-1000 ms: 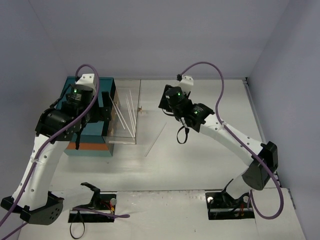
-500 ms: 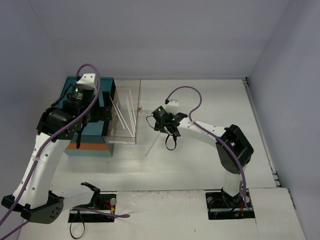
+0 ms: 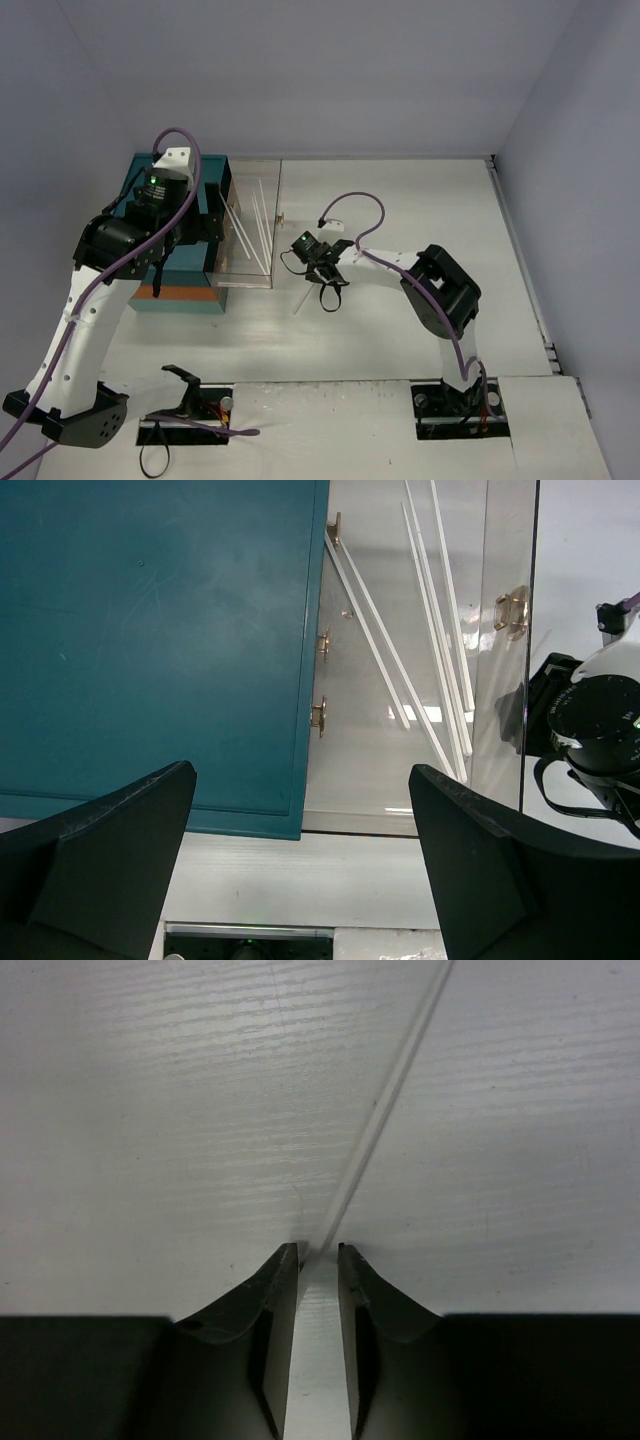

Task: Sort the eating utensils into containers

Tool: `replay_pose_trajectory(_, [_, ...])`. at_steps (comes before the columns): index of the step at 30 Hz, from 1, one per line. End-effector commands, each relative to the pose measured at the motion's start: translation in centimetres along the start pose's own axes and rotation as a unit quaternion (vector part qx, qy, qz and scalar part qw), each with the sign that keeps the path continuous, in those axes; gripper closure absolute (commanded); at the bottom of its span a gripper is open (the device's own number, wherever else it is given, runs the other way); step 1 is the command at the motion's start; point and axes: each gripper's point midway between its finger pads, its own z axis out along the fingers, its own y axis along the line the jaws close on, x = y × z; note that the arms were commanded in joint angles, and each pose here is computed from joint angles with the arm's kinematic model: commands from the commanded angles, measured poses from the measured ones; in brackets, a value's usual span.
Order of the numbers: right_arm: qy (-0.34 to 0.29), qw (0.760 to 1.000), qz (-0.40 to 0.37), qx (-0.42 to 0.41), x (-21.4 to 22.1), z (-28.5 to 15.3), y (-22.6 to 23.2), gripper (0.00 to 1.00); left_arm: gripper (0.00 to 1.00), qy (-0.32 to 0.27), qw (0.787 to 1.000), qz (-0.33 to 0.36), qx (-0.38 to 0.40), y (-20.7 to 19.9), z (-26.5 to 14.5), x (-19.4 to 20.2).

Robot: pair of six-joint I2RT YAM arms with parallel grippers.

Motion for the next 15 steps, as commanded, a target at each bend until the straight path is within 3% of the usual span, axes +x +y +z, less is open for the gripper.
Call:
replay_pose_trajectory(1, [0.024, 0.999, 0.007, 0.041, 1.9, 0.3, -3.8, 0.85, 0.14, -0.034, 0.999, -0.006, -0.003, 0.4, -0.7, -1.6])
replay_pose_trajectory(5, [0.012, 0.998, 0.010, 0.062, 0.9, -0.5, -7.0, 1.00, 0.14, -0.034, 0.999, -0.006, -0.001, 0.2, -0.6, -1.8])
replay_pose_trajectory(11, [-0.052, 0.996, 0.002, 0.069, -4.5, -3.5, -10.5, 1.00, 0.14, -0.033, 0.999, -0.007, 0.003, -0.1, -0.4, -2.1])
replay_pose_trajectory(15, [-0.123, 0.992, -0.032, 0.007, -10.8, -8.7, -8.2, 1.00, 0.14, -0.036, 0.999, -0.008, 0.004, -0.2, -0.5, -2.5])
